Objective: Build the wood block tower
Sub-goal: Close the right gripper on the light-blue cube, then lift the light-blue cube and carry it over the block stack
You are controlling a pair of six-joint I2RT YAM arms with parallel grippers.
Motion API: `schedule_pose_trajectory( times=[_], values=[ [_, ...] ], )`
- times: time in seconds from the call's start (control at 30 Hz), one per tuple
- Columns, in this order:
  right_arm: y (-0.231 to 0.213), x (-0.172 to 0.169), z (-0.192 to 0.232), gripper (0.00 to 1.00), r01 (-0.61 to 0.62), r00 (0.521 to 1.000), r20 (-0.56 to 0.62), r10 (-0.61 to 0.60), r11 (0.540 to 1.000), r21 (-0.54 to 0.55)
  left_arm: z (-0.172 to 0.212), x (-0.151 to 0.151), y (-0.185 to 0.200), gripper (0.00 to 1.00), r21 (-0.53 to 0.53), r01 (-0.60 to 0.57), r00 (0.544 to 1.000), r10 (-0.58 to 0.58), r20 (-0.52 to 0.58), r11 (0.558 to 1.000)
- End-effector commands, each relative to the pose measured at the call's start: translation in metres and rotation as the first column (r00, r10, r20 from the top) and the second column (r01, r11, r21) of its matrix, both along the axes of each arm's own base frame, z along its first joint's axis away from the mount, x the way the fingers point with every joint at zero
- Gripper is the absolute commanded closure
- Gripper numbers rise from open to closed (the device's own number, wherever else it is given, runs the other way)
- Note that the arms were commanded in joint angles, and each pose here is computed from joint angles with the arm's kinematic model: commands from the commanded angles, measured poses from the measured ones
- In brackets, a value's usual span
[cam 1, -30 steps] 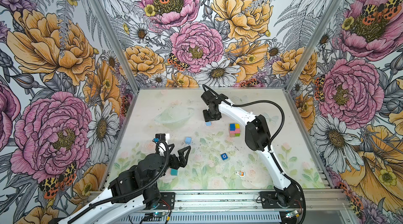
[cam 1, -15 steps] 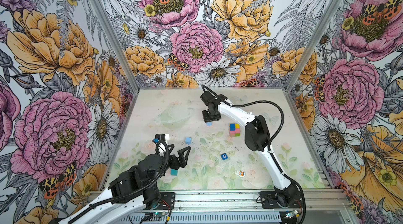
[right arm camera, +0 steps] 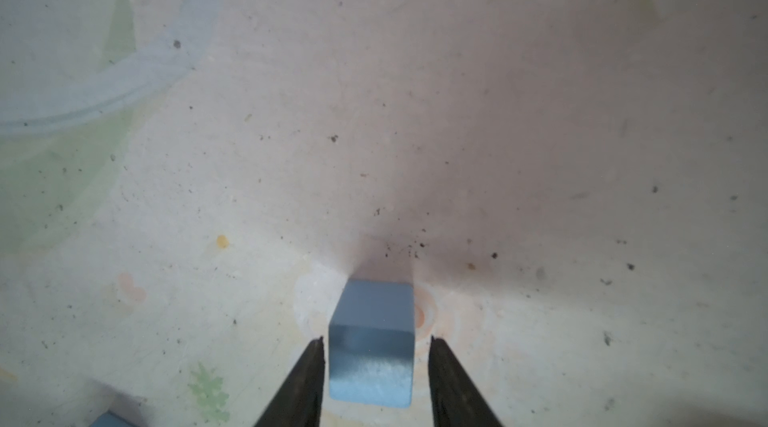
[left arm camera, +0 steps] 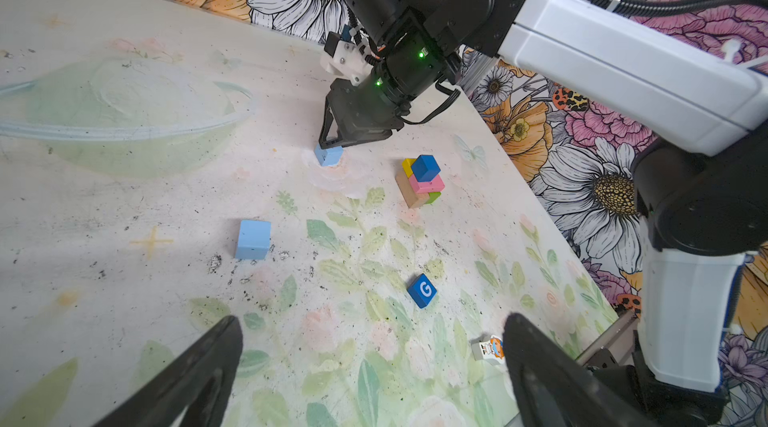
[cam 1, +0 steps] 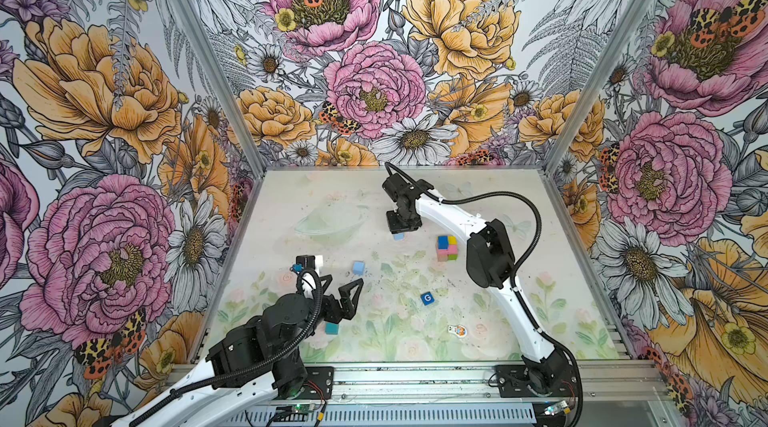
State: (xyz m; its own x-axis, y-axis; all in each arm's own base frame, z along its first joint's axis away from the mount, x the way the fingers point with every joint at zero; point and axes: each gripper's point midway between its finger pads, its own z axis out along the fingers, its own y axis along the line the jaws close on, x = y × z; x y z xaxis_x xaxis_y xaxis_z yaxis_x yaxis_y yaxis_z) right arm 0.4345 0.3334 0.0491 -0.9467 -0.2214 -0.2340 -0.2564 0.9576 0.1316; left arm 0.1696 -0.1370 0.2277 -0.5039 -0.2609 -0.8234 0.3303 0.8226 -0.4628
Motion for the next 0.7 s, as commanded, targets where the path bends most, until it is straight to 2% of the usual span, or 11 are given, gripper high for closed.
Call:
schedule_pose_trajectory(
  times=[0.0,0.27,0.5,0.67],
  values=[
    [0.004,0.001,-0.009,0.56,-0.005,1.0,-0.003,0.005,1.0,-0.015,-0.002,0.0,0.002,0.01,0.001,-0.003,1.0,0.003,0.003,1.0],
    [0.004,0.002,-0.012,0.58,-0.007,1.0,-0.003,0.007,1.0,-0.017,-0.002,0.0,0.002,0.01,0.004,-0.004,1.0,0.004,0.0,1.0],
    [0.005,0.004,-0.011,0.69,-0.014,1.0,0.006,0.014,1.0,-0.019,-0.003,0.001,0.002,0.01,0.008,-0.007,1.0,0.007,0.0,1.0],
    [0.004,0.004,0.008,0.72,-0.013,0.999,0.032,0.014,1.0,-0.008,-0.002,0.002,0.001,0.01,0.013,-0.008,1.0,0.008,-0.003,1.0]
  ],
)
